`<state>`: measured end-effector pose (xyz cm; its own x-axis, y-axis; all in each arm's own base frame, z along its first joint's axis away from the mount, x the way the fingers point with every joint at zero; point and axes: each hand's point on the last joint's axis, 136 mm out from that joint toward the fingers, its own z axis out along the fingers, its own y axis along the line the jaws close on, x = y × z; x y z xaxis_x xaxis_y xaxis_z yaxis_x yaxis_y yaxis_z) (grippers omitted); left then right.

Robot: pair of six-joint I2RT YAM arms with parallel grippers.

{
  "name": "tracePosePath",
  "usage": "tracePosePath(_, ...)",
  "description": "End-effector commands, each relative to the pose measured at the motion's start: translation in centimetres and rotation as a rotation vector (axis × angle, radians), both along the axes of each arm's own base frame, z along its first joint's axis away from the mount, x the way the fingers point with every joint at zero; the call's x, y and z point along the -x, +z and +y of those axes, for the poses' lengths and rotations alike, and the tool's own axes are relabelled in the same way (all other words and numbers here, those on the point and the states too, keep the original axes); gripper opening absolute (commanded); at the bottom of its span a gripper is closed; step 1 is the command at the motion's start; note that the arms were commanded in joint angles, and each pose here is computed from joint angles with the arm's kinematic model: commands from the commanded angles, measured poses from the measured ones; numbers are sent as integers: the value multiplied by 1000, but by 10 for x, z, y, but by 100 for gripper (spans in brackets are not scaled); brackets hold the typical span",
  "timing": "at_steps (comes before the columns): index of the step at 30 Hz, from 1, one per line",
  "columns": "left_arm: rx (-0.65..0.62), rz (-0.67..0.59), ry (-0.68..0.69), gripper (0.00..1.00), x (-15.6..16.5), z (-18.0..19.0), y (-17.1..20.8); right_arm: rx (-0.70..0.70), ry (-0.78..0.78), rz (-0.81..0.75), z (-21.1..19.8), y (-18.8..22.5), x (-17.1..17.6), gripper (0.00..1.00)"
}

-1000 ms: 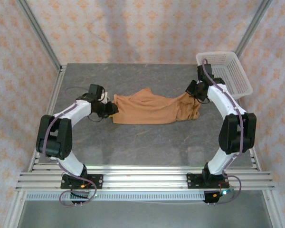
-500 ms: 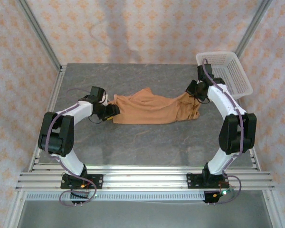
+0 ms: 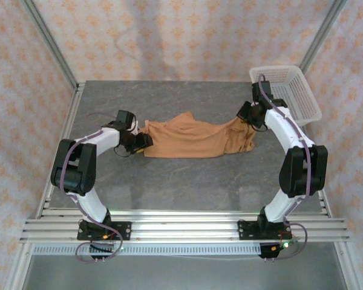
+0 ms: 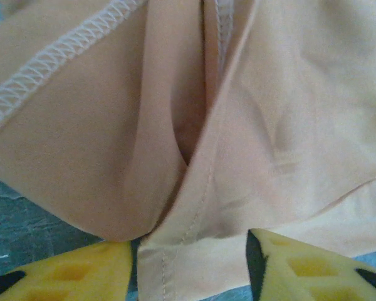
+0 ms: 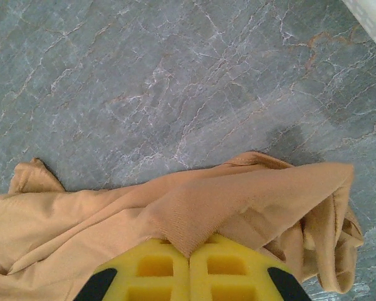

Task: Fold the inside-out t-shirt

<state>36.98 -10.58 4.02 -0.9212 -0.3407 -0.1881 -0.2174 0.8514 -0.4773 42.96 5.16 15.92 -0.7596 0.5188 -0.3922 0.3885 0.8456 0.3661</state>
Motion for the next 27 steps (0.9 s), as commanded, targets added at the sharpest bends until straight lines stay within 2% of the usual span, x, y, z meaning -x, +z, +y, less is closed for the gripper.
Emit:
tracePosePath(1, -56, -31, 6, 54, -5, 11, 10, 7, 0, -74, -3, 29, -6, 0)
tracePosePath(5, -41, -28, 9, 54, -5, 10, 7, 2, -1, -78, -3, 30, -7, 0)
tracePosePath(12, 24, -34, 19, 34, -10, 1, 5, 4, -1, -81, -3, 32, -7, 0)
tracePosePath(18, 32, -41, 18, 27, -11, -1, 10, 1, -1, -79, -3, 31, -8, 0)
tracePosePath(23, 31, -48, 17, 31, -8, 0, 17, 2, -1, -79, -2, 30, -8, 0)
tracePosePath(27, 31, -43, 16, 48, -3, 0, 15, 1, -1, -77, -2, 30, -8, 0)
